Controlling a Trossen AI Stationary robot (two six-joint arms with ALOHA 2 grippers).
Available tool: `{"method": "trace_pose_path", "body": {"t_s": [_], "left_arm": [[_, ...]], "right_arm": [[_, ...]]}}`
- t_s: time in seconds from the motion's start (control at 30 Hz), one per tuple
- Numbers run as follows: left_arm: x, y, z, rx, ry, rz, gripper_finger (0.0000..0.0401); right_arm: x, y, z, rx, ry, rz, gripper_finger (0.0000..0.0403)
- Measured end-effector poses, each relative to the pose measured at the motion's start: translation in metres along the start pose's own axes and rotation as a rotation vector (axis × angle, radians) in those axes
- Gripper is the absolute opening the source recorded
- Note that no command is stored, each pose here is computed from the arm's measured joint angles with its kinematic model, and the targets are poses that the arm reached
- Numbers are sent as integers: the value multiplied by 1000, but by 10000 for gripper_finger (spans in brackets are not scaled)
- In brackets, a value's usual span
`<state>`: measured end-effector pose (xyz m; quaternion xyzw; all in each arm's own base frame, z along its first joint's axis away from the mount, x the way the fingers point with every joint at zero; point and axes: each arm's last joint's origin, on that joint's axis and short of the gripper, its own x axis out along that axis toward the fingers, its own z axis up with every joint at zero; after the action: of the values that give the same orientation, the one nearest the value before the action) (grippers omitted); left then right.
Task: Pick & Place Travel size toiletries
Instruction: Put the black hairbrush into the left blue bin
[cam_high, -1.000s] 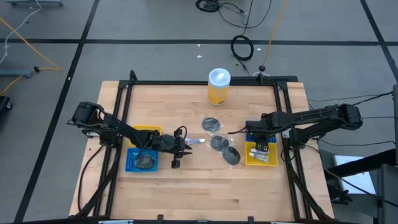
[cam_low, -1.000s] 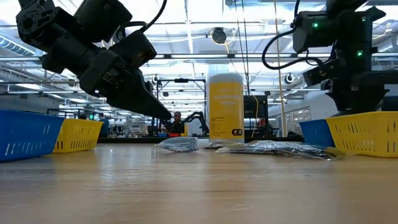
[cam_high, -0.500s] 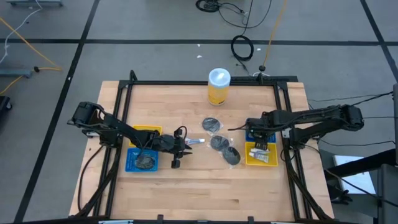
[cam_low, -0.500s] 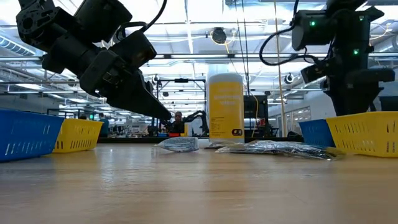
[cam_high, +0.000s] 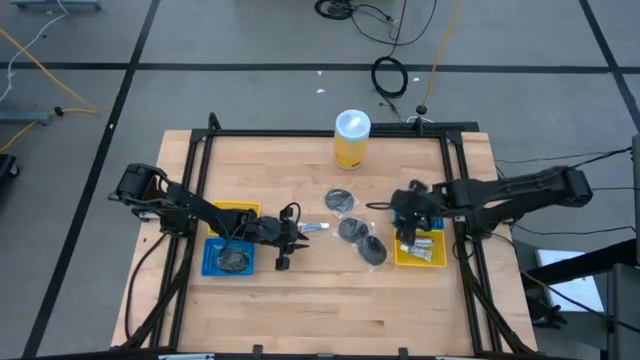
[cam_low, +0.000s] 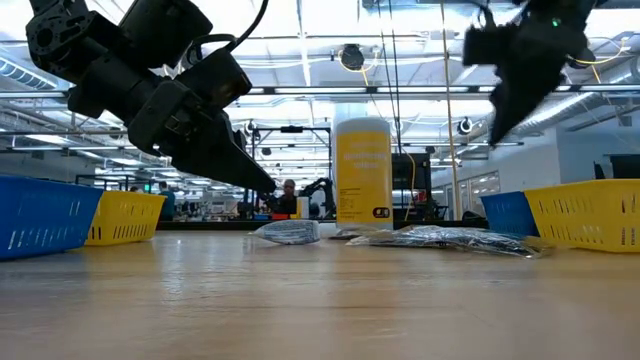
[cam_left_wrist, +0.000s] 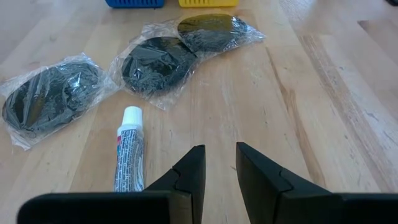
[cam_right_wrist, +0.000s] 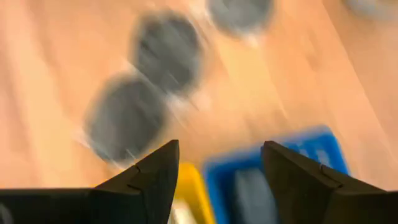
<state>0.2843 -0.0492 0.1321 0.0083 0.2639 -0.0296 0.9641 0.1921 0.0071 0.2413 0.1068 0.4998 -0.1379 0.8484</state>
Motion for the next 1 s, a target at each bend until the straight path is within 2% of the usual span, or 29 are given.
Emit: {"method": "trace_pose_path", "body": {"t_s": [0.2,0.33,0.47,0.6,0.7,0.9,1.0], "left_arm": [[0,-1,0,2,-5,-5,90],[-1,-5,3,21,-33,-18,90],[-1,-7,6,39,-67,-26,90],[-1,-8,6,39,-72,-26,90],[-1,-7,6,39,-71,-26,90],[-1,-7,5,40,-56,-24,90],[-1,-7,4,40,-52,-24,90]], "right_arm": [[30,50,7,-153,-334,225,215],[61,78,5,-236,-420,297,215],[92,94,3,-270,-372,262,216],[113,106,3,-341,-264,218,232],[117,108,3,-355,-162,183,246],[112,105,4,-325,-125,29,247],[113,101,0,-283,-81,-2,242]]}}
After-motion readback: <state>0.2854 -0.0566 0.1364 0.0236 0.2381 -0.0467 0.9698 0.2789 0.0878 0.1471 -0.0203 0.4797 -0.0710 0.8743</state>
